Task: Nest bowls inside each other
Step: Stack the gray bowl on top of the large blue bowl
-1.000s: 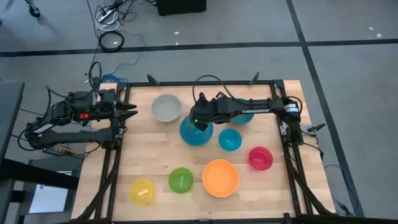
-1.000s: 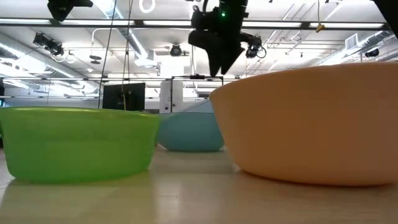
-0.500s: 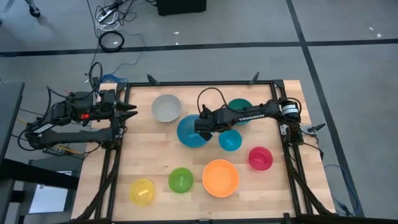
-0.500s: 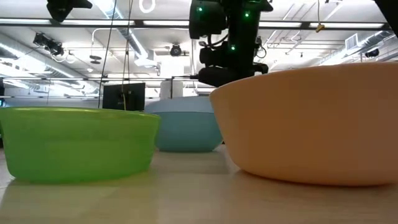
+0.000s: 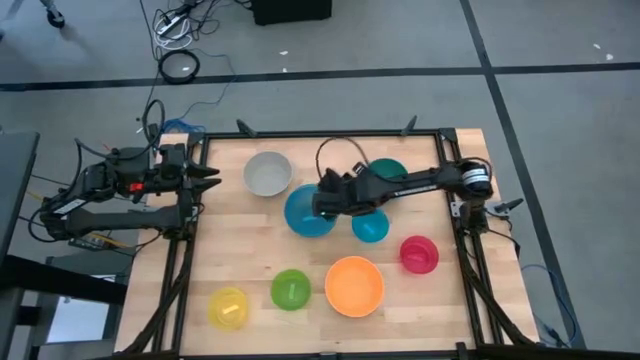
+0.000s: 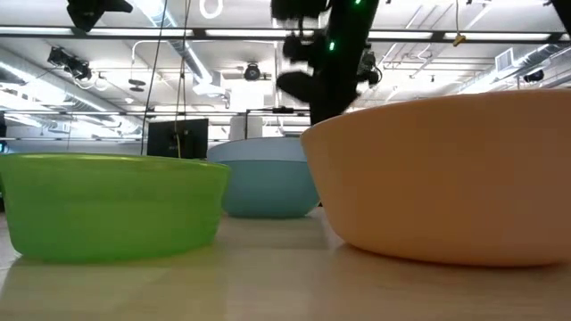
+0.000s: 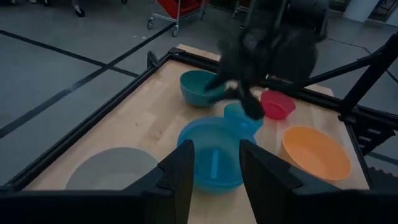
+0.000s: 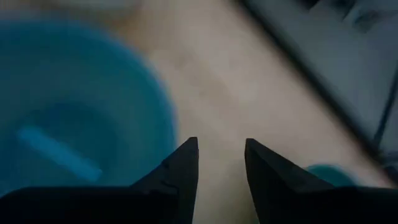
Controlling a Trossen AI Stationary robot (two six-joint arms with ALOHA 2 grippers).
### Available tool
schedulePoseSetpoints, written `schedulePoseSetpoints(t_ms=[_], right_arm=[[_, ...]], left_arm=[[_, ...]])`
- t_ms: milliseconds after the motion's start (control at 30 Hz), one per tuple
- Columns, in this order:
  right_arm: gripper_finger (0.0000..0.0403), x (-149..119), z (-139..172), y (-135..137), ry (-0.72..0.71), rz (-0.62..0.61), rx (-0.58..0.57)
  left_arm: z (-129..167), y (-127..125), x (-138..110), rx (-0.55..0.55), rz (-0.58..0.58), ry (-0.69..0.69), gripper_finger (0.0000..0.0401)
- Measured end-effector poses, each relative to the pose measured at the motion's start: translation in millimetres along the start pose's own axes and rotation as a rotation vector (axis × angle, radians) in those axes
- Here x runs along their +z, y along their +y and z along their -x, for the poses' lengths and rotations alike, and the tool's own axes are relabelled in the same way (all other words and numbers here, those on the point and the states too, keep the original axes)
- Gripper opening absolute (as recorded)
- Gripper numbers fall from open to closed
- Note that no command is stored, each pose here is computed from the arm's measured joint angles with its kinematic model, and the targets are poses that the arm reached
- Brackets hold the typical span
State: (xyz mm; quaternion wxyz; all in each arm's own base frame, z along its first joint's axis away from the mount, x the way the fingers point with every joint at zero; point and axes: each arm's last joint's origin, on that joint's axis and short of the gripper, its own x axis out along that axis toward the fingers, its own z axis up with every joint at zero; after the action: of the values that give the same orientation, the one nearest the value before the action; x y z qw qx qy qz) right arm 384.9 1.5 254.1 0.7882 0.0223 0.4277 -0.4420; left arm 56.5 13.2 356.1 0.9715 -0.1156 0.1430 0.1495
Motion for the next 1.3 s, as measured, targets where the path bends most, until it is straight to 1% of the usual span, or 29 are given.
schedulePoseSetpoints(t_ms=[67, 167, 267, 300, 333, 400, 467, 533, 600, 667, 733, 800, 867, 967, 1033, 1133, 1233, 1300], right_arm=[[0.0117, 6, 22, -12, -0.095, -0.016, -0.037], [0.0118, 12, 64, -36, -0.232, -0.04, -0.049], [0.0118, 12, 112, -66, -0.352, -0.075, -0.013], [0.0118, 10, 127, -76, -0.38, -0.079, 0.014], [0.0118, 8, 141, -85, -0.405, -0.078, 0.046], [0.0118, 1, 165, -101, -0.448, -0.081, 0.115], [0.0118, -8, 188, -114, -0.488, -0.078, 0.185], [0.0118, -17, 206, -125, -0.521, -0.072, 0.256], [0.0117, -25, 219, -132, -0.543, -0.066, 0.313], [0.0116, -31, 229, -135, -0.558, -0.056, 0.361], [0.0115, -36, 235, -135, -0.567, -0.045, 0.391], [0.0114, -39, 238, -134, -0.568, -0.038, 0.41], [0.0114, -41, 240, -131, -0.569, -0.027, 0.416], [0.0114, -42, 238, -126, -0.561, -0.013, 0.407], [0.0114, -43, 236, -123, -0.553, 0.0, 0.399], [0.0114, -43, 234, -117, -0.546, 0.009, 0.395], [0.0114, -43, 233, -112, -0.54, 0.017, 0.389], [0.0114, -43, 232, -110, -0.536, 0.022, 0.384]], left_arm=[[-1, 0, 1, -0.001, -0.025, -0.005, 0.0136], [-3, -1, 3, 0.004, -0.031, -0.022, 0.0136], [-6, -1, 13, 0.057, -0.051, -0.111, 0.0136], [-8, -1, 15, 0.072, -0.049, -0.115, 0.0136], [-13, -1, 14, 0.083, -0.046, -0.091, 0.0136], [-28, -2, 11, 0.11, -0.045, 0.007, 0.0136], [-51, -1, 2, 0.172, -0.059, 0.186, 0.0136], [-78, 1, -10, 0.25, -0.101, 0.344, 0.0136], [-105, 2, -22, 0.275, -0.166, 0.484, 0.0136], [-127, 2, -31, 0.273, -0.234, 0.584, 0.0136], [-147, 2, -38, 0.249, -0.333, 0.671, 0.0136], [-162, 1, -48, 0.174, -0.453, 0.781, 0.0136], [-173, 0, -57, 0.095, -0.572, 0.862, 0.0136], [-186, 2, -67, 0.041, -0.69, 0.961, 0.0136], [-192, 5, -72, 0.036, -0.729, 1.009, 0.0136], [-200, 12, -77, 0.082, -0.76, 1.065, 0.0136], [-204, 19, -79, 0.113, -0.753, 1.085, 0.0136], [-206, 21, -79, 0.103, -0.735, 1.087, 0.0136]])
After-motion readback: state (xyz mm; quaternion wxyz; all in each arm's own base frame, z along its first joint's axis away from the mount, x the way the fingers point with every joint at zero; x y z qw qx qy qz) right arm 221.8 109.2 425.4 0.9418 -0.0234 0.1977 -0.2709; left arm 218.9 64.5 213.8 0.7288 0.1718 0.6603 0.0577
